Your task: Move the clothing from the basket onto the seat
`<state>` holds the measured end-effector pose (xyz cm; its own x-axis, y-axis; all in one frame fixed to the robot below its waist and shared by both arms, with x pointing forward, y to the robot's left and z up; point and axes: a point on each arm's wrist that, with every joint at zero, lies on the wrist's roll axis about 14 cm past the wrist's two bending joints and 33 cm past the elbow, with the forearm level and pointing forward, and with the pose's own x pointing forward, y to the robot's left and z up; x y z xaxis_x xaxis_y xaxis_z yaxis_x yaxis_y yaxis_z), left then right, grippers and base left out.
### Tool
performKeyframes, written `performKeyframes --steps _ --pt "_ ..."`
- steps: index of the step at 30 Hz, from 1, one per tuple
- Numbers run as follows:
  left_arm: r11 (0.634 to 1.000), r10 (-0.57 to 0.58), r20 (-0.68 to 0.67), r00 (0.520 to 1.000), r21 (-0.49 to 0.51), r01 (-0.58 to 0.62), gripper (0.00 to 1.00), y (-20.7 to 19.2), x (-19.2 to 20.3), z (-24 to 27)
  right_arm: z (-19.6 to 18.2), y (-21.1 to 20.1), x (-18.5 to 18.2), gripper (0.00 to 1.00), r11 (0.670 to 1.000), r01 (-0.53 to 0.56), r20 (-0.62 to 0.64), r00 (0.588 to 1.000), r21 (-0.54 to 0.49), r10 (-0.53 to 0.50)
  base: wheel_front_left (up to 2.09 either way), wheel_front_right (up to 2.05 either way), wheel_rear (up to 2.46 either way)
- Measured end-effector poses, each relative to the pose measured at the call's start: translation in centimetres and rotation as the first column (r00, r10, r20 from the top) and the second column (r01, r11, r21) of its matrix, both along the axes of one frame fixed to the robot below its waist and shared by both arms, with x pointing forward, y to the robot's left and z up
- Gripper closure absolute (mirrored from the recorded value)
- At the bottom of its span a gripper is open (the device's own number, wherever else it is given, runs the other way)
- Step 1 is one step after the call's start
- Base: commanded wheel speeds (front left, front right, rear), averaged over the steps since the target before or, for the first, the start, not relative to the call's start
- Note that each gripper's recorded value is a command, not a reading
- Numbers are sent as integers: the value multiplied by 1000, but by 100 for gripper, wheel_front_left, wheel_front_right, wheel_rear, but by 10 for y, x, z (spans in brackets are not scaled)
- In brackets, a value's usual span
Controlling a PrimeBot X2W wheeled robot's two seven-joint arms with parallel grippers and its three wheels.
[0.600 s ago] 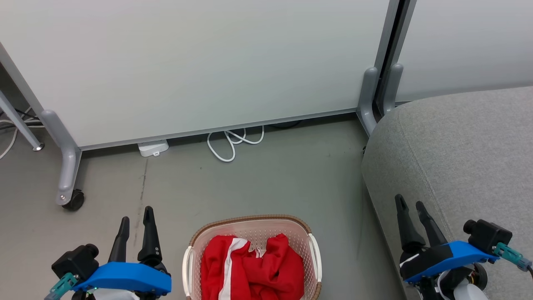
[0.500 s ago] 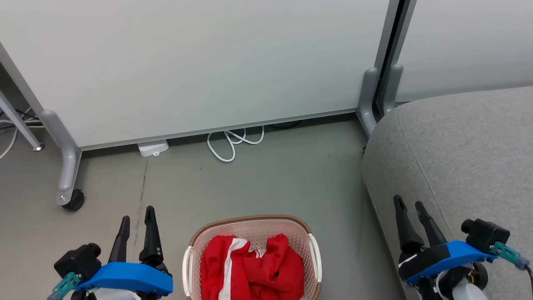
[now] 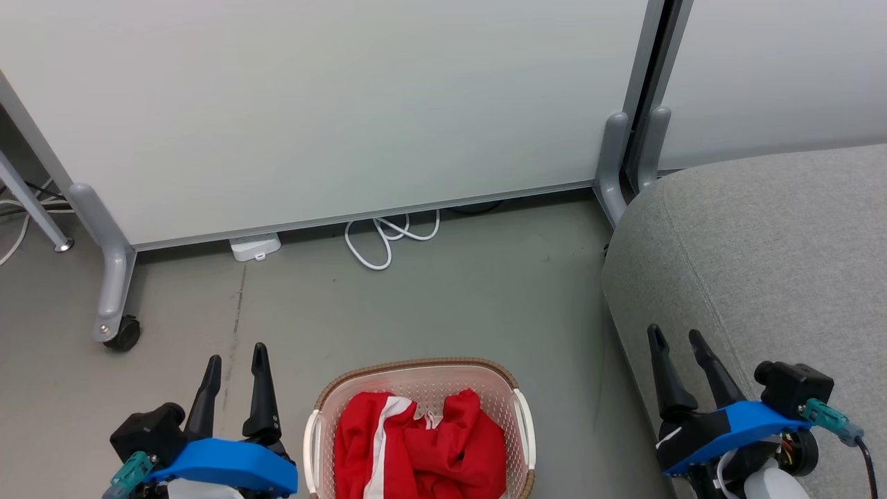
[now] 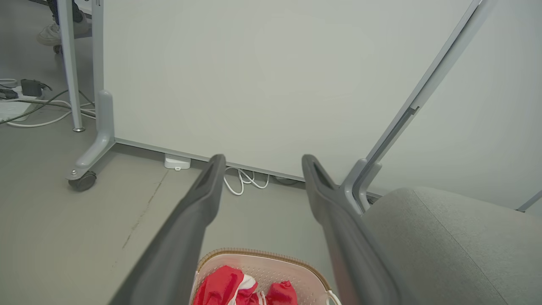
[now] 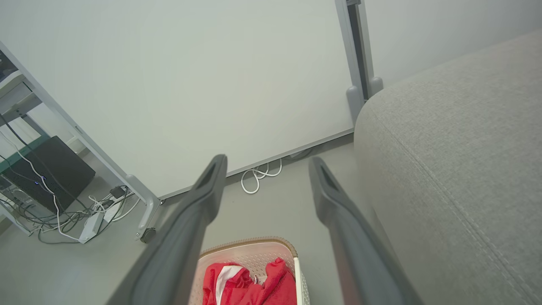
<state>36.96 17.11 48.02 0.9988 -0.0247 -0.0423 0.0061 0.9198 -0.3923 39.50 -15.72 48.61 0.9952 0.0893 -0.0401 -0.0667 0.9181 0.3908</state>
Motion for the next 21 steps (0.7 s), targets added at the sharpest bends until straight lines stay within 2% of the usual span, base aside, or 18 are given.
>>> performKeyframes --steps 21 --pt "991 -41 35 999 130 36 0 -8 -1 3 4 3 3 0 984 -28 34 999 -173 34 0 0 0"
